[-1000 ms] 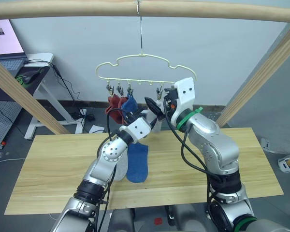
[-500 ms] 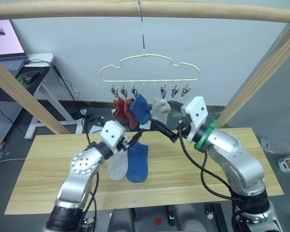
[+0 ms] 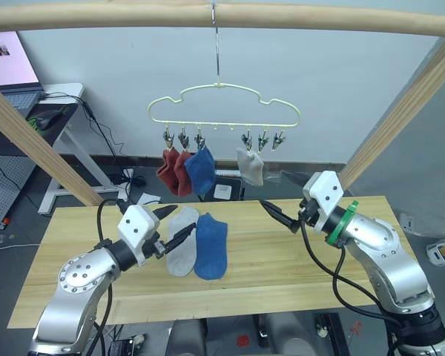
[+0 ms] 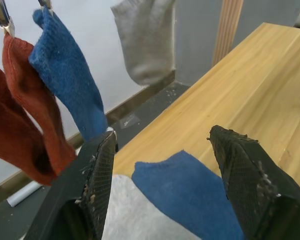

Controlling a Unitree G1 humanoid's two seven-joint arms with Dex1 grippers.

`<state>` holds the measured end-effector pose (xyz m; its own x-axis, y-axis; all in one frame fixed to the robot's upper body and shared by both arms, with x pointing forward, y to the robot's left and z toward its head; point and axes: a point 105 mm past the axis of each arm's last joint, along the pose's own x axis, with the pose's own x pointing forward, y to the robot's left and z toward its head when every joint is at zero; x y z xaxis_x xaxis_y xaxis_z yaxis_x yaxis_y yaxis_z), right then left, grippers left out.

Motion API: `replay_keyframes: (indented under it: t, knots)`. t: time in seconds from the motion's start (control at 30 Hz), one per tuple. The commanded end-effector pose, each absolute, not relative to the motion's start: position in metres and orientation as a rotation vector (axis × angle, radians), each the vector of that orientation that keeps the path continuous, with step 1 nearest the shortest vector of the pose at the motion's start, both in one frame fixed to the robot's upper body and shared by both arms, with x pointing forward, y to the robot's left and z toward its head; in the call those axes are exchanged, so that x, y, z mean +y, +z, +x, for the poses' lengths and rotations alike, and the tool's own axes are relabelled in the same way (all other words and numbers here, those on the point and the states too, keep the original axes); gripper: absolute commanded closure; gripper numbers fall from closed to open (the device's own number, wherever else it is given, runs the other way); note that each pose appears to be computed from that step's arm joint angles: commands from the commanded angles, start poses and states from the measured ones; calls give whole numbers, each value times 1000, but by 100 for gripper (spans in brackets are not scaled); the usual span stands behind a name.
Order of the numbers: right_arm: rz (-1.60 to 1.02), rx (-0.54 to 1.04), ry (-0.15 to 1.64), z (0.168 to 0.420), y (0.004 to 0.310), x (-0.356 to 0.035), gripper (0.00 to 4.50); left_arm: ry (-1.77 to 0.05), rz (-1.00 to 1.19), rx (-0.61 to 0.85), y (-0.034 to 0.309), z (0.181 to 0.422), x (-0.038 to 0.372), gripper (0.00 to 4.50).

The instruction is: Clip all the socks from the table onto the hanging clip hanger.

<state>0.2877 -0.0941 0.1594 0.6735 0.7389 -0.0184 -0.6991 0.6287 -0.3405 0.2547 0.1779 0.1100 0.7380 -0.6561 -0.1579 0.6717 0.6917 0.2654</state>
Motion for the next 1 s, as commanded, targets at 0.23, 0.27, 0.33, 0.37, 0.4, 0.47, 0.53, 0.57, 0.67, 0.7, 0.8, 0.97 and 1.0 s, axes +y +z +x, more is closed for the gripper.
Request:
replay_keyframes:
  t: [0.23,0.27,0.33,0.37,0.4,0.47,0.53,0.57,0.67,0.7,0.8,0.97,1.0]
  knots:
    - [-354,-104,830,285,150,-116,0,-754,346,45,118,245,189,47]
    - [-357,-93,831,285,147,-119,0,-754,348,42,118,245,190,16]
    - [-362,-81,834,284,145,-122,0,-749,349,38,120,246,191,3]
    - [-362,-78,837,284,145,-123,0,-748,350,36,120,247,192,3]
    - [-365,-73,840,284,144,-124,0,-747,350,36,121,248,192,3]
    - [-382,-73,845,283,144,-124,0,-747,349,38,121,248,193,3]
    - [-396,-76,853,283,144,-124,0,-752,352,40,122,247,192,3]
    - [-398,-77,857,282,145,-124,0,-754,355,39,122,247,192,3]
    - [-395,-77,878,281,147,-124,0,-765,363,42,120,245,191,3]
    - [-391,-76,886,280,147,-123,0,-769,364,44,120,244,191,3]
    - [-383,-68,915,278,148,-122,0,-777,365,49,118,243,191,3]
    - [-393,-70,927,279,150,-121,0,-784,383,48,116,242,192,3]
    - [-394,-71,926,279,150,-121,0,-788,385,50,116,241,192,3]
